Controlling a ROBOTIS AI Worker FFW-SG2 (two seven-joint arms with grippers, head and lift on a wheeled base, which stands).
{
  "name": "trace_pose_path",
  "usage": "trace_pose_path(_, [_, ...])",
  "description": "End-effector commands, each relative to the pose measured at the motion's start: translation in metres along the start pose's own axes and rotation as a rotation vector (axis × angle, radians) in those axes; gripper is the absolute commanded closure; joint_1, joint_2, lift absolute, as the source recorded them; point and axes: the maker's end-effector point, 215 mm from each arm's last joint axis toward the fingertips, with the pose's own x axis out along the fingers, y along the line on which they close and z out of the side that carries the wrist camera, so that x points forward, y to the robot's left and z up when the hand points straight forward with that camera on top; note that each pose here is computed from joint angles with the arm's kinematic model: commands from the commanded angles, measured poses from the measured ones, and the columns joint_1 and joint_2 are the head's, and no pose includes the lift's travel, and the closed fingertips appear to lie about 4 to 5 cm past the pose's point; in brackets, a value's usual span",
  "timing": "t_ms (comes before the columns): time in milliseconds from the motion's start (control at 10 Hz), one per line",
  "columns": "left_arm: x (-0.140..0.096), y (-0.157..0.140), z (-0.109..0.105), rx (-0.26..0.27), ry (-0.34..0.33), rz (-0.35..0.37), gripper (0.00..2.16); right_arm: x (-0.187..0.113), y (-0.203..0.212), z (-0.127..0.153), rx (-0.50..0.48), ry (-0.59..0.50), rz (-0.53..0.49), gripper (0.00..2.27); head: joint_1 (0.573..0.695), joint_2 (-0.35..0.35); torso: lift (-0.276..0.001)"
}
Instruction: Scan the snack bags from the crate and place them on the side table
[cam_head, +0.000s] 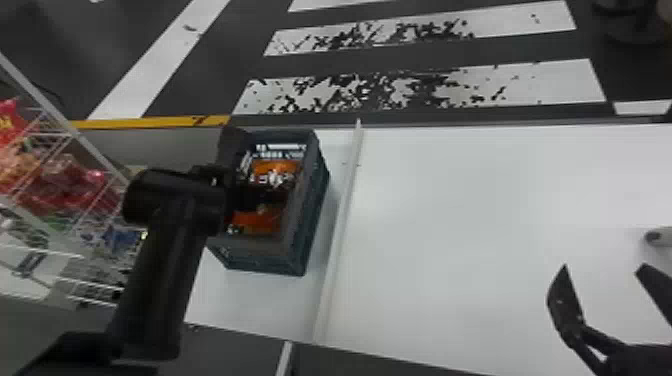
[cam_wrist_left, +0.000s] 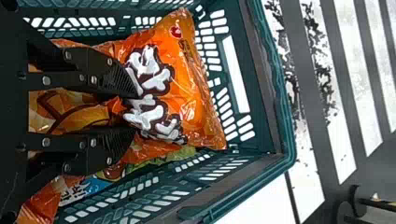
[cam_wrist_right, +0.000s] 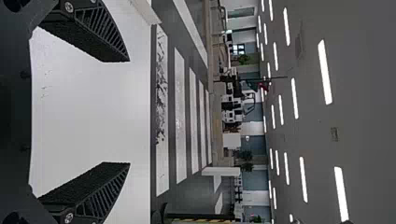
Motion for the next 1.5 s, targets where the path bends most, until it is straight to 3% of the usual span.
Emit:
trace_pose_path(0, [-0.008, -0.003, 0.009, -0.029, -0.048, -0.021, 2.13, 0.0, 0.001, 0.0, 0.002, 0.0, -0.001, 0.09, 0.695, 0.278, -0.05])
trace_pose_path(500, [-0.048, -0.005, 0.036, -0.157, -0.152, -0.127, 2.13, 0.002, 0.002, -0.002, 0.005, 0.009, -0.001, 0.09, 0.695, 0.266, -0.05])
trace_pose_path(800, [-0.079, 0.01, 0.036, -0.208, -0.183, -0.124, 2.13, 0.006, 0.003, -0.003, 0.005, 0.015, 0.002, 0.09, 0.695, 0.281, -0.05])
trace_pose_path(1000, [-0.102, 0.016, 0.05, -0.237, -0.224, -0.13, 2.13, 0.008, 0.003, -0.004, 0.004, 0.019, -0.003, 0.09, 0.695, 0.292, -0.05])
trace_pose_path(1200, [-0.132, 0.007, 0.068, -0.256, -0.278, -0.159, 2.13, 0.01, 0.001, -0.003, 0.001, 0.017, -0.006, 0.09, 0.695, 0.297, -0.05])
trace_pose_path(1400, [-0.155, -0.028, 0.081, -0.268, -0.307, -0.218, 2.13, 0.011, 0.001, -0.002, 0.002, 0.014, -0.009, 0.09, 0.695, 0.289, -0.05])
